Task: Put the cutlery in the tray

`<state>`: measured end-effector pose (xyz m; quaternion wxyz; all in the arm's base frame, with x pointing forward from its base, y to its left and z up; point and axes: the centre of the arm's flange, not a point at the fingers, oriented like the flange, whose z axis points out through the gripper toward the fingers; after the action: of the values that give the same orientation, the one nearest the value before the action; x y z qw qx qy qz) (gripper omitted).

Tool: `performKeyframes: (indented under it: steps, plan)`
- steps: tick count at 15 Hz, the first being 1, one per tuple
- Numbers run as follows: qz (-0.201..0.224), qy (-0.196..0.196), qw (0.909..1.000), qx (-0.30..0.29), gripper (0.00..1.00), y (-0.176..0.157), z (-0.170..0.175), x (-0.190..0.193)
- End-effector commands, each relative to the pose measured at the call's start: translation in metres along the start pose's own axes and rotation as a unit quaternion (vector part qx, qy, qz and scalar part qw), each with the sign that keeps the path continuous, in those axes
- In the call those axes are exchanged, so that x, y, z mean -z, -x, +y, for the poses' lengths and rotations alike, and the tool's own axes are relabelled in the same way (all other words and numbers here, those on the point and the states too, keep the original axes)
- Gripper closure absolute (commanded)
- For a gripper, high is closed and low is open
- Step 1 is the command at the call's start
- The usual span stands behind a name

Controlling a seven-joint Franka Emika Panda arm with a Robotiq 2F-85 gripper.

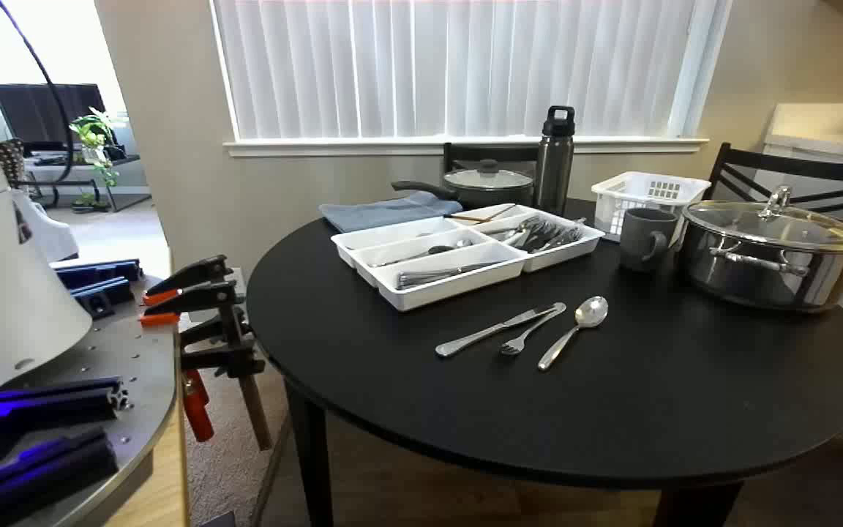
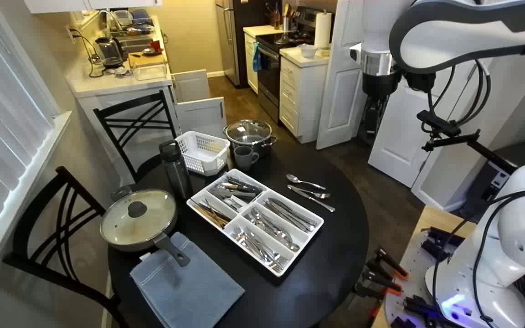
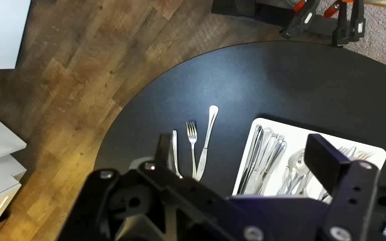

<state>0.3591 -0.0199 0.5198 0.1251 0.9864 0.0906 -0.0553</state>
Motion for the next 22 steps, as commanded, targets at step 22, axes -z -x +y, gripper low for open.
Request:
performKeyframes:
  steps: [22]
  plan:
    - [0.028,-0.168,0.9844,0.046,0.00,-0.054,0.008,-0.275]
